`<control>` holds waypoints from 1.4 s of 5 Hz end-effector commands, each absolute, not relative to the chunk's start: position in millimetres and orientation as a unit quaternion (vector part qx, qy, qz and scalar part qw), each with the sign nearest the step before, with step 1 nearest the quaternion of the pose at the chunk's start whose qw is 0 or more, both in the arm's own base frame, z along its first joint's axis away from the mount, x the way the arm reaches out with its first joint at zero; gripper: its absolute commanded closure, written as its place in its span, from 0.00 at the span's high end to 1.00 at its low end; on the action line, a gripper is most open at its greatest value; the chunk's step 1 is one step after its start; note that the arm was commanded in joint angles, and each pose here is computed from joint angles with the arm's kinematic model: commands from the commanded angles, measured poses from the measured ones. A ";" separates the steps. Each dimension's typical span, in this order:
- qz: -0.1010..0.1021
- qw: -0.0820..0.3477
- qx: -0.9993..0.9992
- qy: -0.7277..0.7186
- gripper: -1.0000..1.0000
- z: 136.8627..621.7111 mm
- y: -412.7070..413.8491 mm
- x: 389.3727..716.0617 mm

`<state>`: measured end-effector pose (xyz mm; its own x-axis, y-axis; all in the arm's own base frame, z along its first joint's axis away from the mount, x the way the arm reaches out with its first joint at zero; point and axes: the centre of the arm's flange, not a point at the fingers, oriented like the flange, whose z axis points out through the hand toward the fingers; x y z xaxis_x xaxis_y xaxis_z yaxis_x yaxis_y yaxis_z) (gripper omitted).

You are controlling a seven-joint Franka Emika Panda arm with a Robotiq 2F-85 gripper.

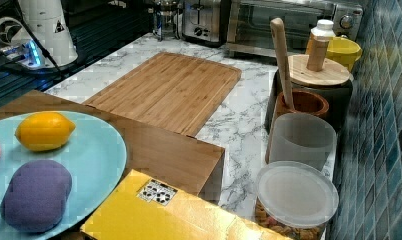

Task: Turn on the toaster.

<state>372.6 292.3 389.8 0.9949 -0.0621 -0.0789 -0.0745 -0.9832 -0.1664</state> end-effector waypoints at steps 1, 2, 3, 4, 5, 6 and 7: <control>0.038 0.096 -0.993 0.052 0.00 400.6 316.8 384.9; 0.041 0.092 -0.993 0.060 0.00 389.7 320.0 385.5; 0.042 0.078 -0.992 0.087 0.00 375.0 313.1 394.6; 0.045 0.078 -0.990 0.112 0.00 364.9 301.2 400.7; 0.054 0.080 -0.989 0.112 0.00 354.4 296.4 394.9; 0.071 0.076 -0.990 0.099 0.00 340.8 297.7 385.5; 0.091 0.066 -0.990 0.086 0.00 315.7 306.3 369.6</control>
<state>377.8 299.7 343.0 0.9715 -0.1774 -0.1571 -0.1981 -0.9718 -0.1277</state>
